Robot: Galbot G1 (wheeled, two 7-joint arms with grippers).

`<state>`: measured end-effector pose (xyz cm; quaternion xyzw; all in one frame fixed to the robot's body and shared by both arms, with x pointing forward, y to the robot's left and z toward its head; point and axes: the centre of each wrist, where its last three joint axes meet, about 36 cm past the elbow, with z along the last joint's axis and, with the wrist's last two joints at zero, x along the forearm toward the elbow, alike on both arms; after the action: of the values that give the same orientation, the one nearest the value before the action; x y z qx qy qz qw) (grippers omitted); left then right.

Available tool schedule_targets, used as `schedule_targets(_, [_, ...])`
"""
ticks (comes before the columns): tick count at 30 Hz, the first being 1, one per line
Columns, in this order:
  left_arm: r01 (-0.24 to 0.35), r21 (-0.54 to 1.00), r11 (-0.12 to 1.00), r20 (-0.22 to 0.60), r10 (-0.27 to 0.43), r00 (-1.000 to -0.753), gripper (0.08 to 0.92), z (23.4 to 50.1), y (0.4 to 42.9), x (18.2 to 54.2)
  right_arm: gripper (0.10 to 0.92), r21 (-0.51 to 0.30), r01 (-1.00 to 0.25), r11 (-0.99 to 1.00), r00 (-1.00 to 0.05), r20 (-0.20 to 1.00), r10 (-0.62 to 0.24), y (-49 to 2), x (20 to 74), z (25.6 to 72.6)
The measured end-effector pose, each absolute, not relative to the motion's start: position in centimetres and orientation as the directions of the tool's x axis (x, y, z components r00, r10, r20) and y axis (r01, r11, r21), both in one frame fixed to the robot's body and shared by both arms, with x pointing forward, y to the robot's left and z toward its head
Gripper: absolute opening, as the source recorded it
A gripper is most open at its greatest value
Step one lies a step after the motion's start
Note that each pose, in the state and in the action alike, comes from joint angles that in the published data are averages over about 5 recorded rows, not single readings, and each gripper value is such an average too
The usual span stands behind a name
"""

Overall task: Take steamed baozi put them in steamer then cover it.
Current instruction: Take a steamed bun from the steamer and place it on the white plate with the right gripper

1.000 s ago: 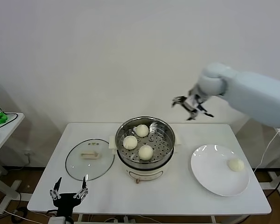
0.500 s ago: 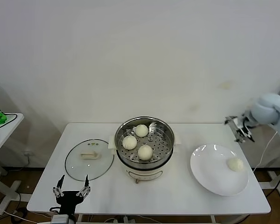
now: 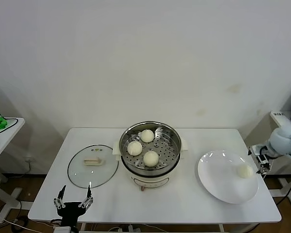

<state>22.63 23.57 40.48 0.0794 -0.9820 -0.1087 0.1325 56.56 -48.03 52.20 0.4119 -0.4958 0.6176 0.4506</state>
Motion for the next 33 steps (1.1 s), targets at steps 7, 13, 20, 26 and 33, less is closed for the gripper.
schedule_targets(7, [-0.132, 0.236, 0.963, 0.247, -0.191, -0.95, 0.823, 40.3, 23.7, 22.5, 0.823, -0.229, -0.97, -0.077, -0.238, 0.958, 0.158, -48.4, 56.9, 50.4])
schedule_targets(13, [-0.135, 0.236, 0.962, 0.25, -0.195, -0.948, 0.823, 40.1, 23.8, 22.6, 0.823, -0.222, -0.973, -0.059, -0.229, 0.96, 0.16, -48.5, 57.4, 49.0])
schedule_targets(20, [-0.137, 0.236, 0.962, 0.253, -0.197, -0.947, 0.823, 39.9, 23.8, 22.6, 0.823, -0.222, -0.974, -0.05, -0.227, 0.961, 0.16, -48.3, 58.1, 47.7])
schedule_targets(26, [-0.14, 0.235, 0.962, 0.257, -0.2, -0.945, 0.823, 39.8, 23.8, 22.5, 0.822, -0.219, -0.974, -0.047, -0.224, 0.961, 0.165, -48.0, 58.7, 46.8])
schedule_targets(33, [-0.141, 0.233, 0.962, 0.257, -0.201, -0.945, 0.823, 39.9, 23.7, 22.4, 0.795, -0.213, -0.976, -0.04, -0.217, 0.962, 0.165, -47.8, 58.9, 45.9])
